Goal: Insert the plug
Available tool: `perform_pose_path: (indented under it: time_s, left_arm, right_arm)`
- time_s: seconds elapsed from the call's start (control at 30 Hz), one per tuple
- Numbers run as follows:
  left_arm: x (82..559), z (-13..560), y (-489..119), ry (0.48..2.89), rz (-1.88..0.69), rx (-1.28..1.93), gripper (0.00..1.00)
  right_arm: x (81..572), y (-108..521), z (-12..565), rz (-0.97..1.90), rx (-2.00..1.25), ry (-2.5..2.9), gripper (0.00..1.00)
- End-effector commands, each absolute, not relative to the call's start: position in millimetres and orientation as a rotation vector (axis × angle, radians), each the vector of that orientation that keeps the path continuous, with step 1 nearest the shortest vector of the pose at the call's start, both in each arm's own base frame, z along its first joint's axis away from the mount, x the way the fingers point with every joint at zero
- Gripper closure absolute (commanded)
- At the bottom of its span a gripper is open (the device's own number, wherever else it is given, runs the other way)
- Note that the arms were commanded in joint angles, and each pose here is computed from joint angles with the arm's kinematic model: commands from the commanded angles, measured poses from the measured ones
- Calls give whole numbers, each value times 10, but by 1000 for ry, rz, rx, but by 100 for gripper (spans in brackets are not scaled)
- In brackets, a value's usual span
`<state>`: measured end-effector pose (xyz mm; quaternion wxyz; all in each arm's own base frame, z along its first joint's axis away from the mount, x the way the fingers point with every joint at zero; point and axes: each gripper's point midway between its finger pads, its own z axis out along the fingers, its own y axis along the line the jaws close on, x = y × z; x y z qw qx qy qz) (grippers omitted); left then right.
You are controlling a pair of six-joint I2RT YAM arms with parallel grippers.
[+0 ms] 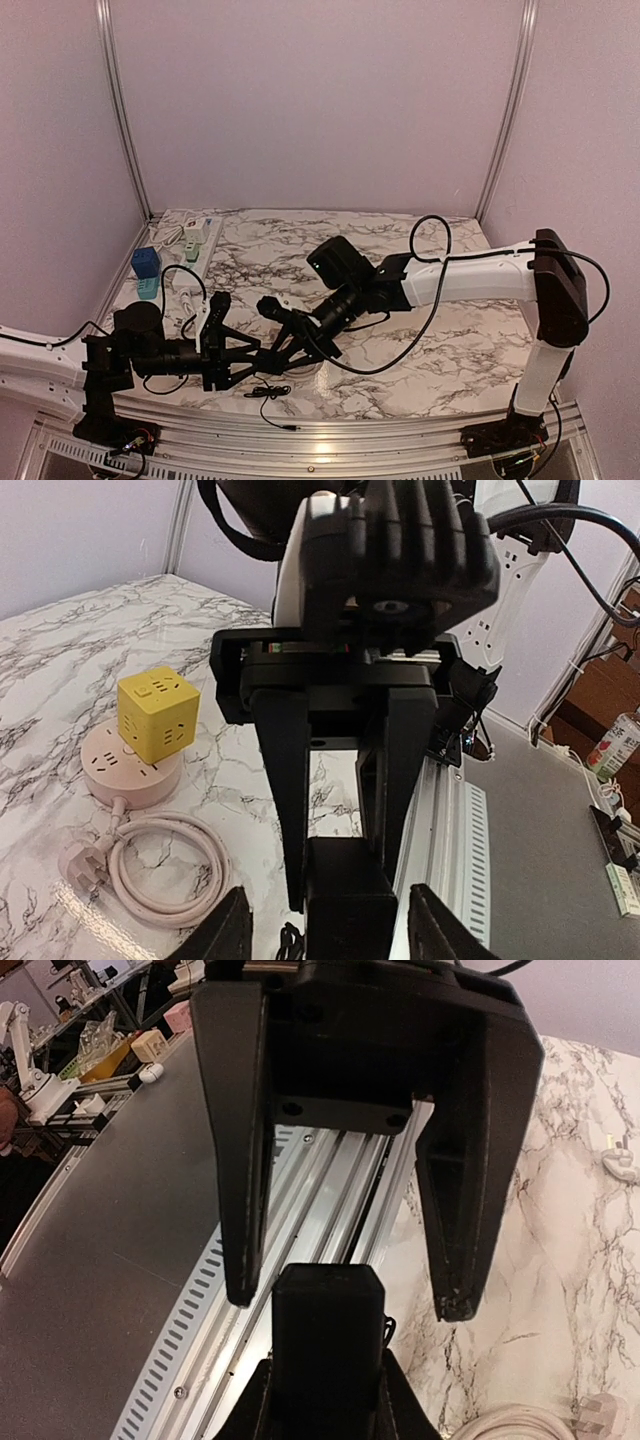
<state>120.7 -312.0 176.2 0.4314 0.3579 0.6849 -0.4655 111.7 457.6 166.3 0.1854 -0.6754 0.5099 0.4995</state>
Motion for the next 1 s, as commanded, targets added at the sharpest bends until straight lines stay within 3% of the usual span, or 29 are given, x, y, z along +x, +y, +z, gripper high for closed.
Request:
perform_pose_path:
  time_s: [0.0, 0.1, 0.43, 0.6, 0.97]
  left_arm:
    - [1205, 1944, -3190, 1642, -1193, 904, 51]
    - [1201, 1938, -3188, 1644, -1193, 906, 53]
    - [1180, 1863, -3134, 1675, -1185, 910, 45]
    - [1176, 1829, -3120, 1687, -1177, 915, 34]
    - [1167, 1775, -3123, 1702, -1175, 926, 38]
  right_arm:
    - [1085, 4651, 1765, 1416, -1923, 1391, 85]
    - [1093, 4649, 1776, 1409, -1921, 1390, 85]
    - [1092, 4655, 1820, 1404, -1926, 1373, 84]
    - [1108, 4667, 1831, 1395, -1927, 1376, 84]
    - [1127, 4668, 1805, 1383, -1924, 1389, 84]
